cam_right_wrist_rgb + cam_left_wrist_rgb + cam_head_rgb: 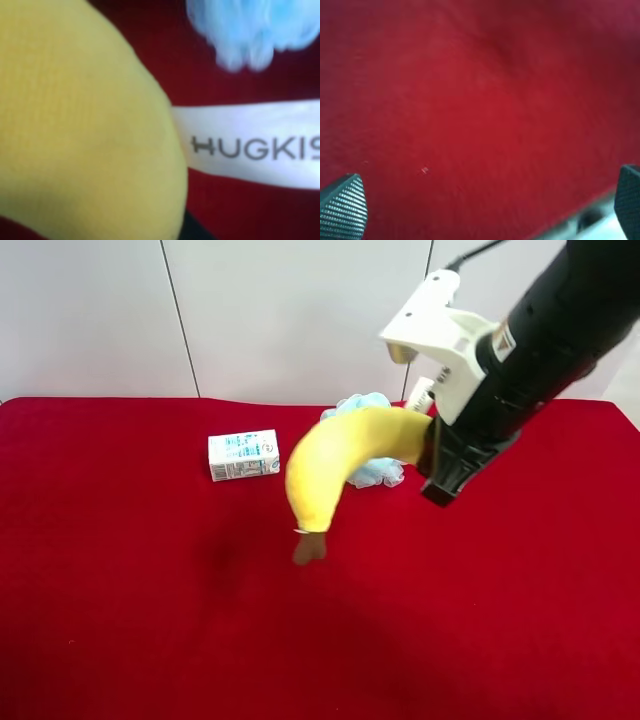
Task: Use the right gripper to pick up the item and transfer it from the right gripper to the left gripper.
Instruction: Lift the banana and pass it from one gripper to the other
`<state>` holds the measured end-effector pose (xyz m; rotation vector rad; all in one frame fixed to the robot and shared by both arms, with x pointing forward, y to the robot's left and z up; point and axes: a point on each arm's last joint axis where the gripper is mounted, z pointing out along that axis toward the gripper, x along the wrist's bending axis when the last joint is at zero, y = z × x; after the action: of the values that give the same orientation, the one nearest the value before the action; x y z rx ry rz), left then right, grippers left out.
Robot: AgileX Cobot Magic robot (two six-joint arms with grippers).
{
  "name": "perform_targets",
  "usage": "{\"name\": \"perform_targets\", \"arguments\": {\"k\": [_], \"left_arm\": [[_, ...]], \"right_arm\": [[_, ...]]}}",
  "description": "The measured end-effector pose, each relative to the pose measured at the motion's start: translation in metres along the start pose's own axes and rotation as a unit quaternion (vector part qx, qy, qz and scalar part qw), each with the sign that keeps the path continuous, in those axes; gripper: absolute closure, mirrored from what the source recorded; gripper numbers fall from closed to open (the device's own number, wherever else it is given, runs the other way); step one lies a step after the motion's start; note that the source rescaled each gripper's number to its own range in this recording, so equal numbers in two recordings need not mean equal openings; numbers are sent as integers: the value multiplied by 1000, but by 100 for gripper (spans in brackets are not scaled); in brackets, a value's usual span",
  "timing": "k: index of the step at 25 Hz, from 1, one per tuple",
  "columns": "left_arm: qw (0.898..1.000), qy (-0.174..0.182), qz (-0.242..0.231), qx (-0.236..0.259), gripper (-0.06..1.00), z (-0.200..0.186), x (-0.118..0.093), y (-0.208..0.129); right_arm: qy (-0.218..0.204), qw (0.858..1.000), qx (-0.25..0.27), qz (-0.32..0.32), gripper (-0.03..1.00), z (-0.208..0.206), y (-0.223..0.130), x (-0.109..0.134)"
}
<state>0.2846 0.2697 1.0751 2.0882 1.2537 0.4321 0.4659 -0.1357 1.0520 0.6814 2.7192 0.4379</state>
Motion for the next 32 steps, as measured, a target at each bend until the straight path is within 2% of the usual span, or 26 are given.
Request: {"name": "perform_targets", "arguments": {"k": [4, 10, 14, 20, 23, 25, 29, 32], "left_arm": [[997, -28, 59, 49, -6, 9, 0, 25], [986, -67, 130, 77, -5, 33, -13, 76], [974, -104, 185, 84, -5, 58, -38, 106], [955, -145, 235, 108, -5, 95, -77, 122], [951, -159, 247, 99, -5, 104, -92, 128], [952, -167, 246, 79, -5, 108, -99, 132], [959, -179, 216, 29, -5, 117, -107, 143], [963, -187, 191, 12, -4, 126, -112, 148]], "right_arm": [[8, 1000, -20, -17, 97, -5, 12, 11], [29, 999, -33, -3, 97, -5, 16, 18], [32, 999, -33, 13, 97, -1, 17, 18], [31, 999, -34, 24, 97, 0, 18, 18], [31, 999, -35, 24, 97, 0, 18, 18], [31, 999, -35, 24, 97, 0, 18, 18], [31, 999, -35, 25, 97, 0, 18, 18], [30, 999, -35, 24, 97, 0, 18, 18]]}}
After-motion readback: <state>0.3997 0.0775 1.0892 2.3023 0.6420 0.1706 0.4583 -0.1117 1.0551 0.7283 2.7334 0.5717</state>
